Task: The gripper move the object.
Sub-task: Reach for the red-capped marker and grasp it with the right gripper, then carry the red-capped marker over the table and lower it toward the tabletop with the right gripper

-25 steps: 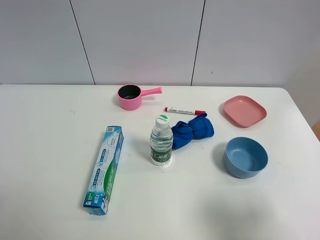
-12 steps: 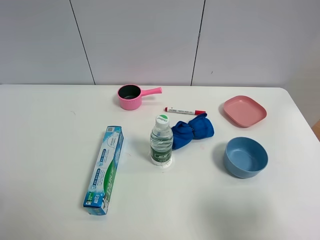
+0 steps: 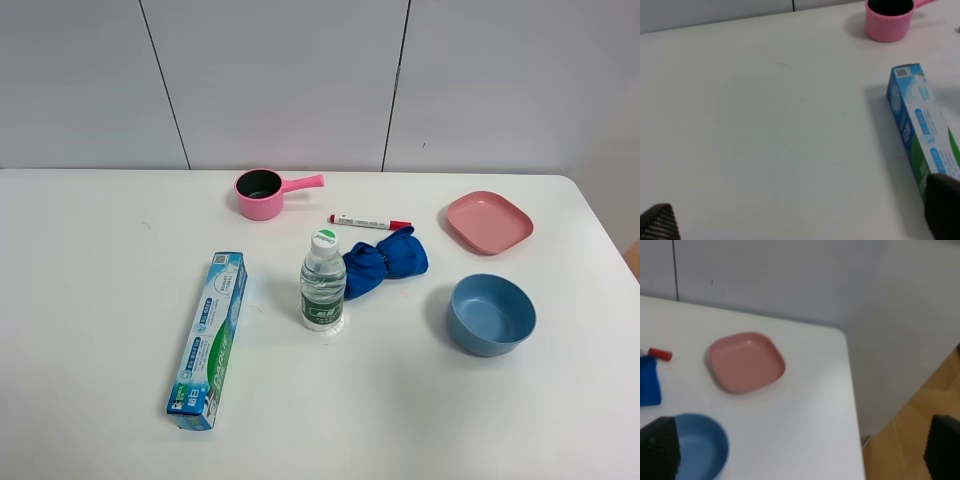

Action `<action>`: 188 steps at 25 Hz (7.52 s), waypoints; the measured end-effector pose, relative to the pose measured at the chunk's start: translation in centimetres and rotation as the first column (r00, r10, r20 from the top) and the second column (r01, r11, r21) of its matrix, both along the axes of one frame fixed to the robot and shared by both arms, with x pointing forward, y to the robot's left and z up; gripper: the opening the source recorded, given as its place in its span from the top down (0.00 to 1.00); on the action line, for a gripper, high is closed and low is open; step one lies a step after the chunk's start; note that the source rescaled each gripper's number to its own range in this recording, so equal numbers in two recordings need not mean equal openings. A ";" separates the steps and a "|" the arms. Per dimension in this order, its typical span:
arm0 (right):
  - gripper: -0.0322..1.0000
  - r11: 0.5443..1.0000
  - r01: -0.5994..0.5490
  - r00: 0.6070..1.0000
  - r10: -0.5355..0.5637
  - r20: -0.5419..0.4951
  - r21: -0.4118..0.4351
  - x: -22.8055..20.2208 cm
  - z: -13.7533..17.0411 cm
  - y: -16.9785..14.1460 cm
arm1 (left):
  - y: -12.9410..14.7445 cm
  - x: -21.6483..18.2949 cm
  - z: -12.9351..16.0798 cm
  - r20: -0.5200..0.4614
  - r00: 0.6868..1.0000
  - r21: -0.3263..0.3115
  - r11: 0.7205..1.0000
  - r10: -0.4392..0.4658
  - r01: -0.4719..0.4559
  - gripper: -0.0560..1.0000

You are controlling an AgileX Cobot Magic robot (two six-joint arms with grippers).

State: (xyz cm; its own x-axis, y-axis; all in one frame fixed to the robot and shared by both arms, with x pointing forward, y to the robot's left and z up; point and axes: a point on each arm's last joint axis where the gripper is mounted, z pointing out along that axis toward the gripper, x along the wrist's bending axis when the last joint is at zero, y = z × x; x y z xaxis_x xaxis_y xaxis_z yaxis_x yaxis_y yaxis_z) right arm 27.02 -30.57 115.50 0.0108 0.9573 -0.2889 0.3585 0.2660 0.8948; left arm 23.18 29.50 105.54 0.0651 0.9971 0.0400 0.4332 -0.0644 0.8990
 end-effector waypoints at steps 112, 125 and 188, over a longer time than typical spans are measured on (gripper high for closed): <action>0.97 0.511 -0.857 0.325 0.641 -0.695 0.070 43.5 -27.9 17.6 | 0.0 0.0 0.0 0.000 1.000 -0.002 1.000 0.001 -0.001 0.00; 0.97 0.598 -0.800 0.494 0.614 -0.616 -0.046 41.4 -13.8 16.3 | 0.0 0.0 0.0 0.000 1.000 -0.002 1.000 0.001 -0.001 0.00; 0.97 0.205 -0.975 0.049 0.566 -0.823 0.083 14.6 -23.7 20.4 | 0.0 0.0 0.0 0.000 1.000 -0.002 1.000 0.001 -0.001 0.00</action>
State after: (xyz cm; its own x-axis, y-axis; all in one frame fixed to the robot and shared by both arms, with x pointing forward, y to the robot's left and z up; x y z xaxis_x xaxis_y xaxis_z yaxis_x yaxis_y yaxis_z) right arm 41.66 -10.16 91.84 -0.9953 -0.0287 -0.0921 -0.0493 0.9720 0.2296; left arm 23.18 29.51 105.54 0.0641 0.9972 0.0384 0.4334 -0.0625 0.8990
